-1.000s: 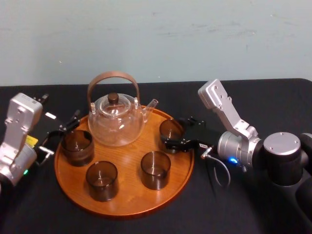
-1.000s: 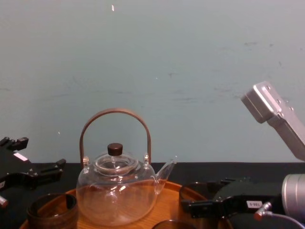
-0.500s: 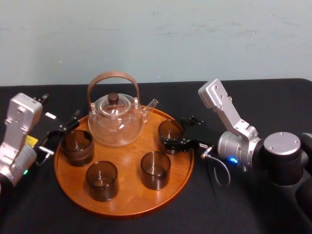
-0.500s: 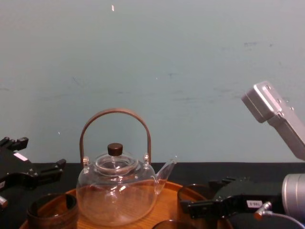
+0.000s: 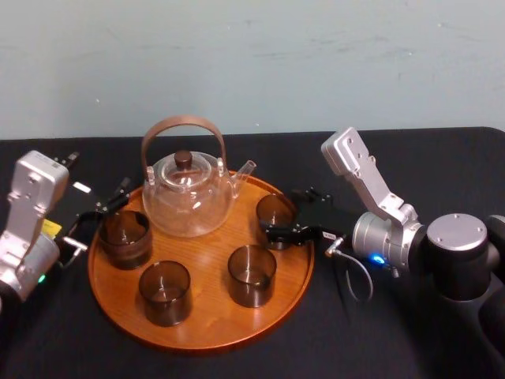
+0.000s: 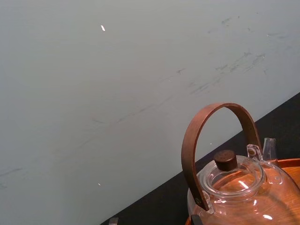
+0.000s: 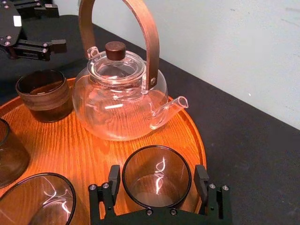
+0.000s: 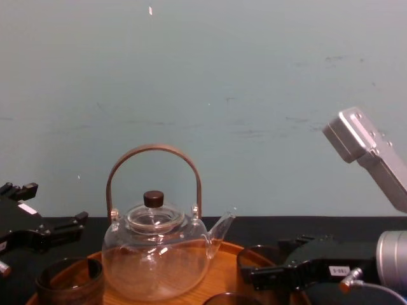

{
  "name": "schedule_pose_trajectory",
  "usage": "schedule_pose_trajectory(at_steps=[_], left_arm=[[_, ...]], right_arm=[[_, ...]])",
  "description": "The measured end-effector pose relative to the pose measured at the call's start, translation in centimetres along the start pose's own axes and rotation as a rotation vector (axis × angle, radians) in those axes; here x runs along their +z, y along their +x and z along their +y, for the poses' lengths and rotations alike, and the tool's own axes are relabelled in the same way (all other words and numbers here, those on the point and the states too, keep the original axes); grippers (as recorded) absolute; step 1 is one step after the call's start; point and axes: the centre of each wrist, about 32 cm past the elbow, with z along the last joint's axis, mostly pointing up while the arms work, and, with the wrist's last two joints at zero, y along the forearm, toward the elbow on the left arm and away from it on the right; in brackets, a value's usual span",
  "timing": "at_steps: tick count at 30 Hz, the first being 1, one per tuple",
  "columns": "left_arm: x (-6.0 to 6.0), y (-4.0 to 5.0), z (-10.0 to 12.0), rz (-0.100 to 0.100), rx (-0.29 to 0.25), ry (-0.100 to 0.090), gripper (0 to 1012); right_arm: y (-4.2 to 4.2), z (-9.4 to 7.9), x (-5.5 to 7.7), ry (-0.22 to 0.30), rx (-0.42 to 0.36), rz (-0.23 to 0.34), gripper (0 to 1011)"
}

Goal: Pick up the glass from the table and place it on the tray.

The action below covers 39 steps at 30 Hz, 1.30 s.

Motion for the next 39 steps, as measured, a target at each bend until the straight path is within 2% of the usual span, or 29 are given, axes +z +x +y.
schedule_pose_trajectory(at_steps=[6,16,29,34,39], left_arm=[[0.0,0.00,0.0,0.000,0.000,0.000,1001],[0.0,0.00,0.0,0.000,0.000,0.000,1001],[0.0,0.00,0.0,0.000,0.000,0.000,1002],[0.0,0.00,0.0,0.000,0.000,0.000,1001],[0.0,0.00,0.0,0.000,0.000,0.000,1001]], right_arm=[[0.23,-1.0,-0.2,0.015,0.012,0.009,1002],[0.30,-4.2,-0.6,0.042,0.008,0.003,1002],[0.32,-9.8,-1.7,0.098,-0.005,-0.017,1002],[0.27,-11.0,-2.3,0.132,-0.049,-0.019,1002],[-0.20,-11.5,-3.1,0.192,-0.142,-0.013,1002]])
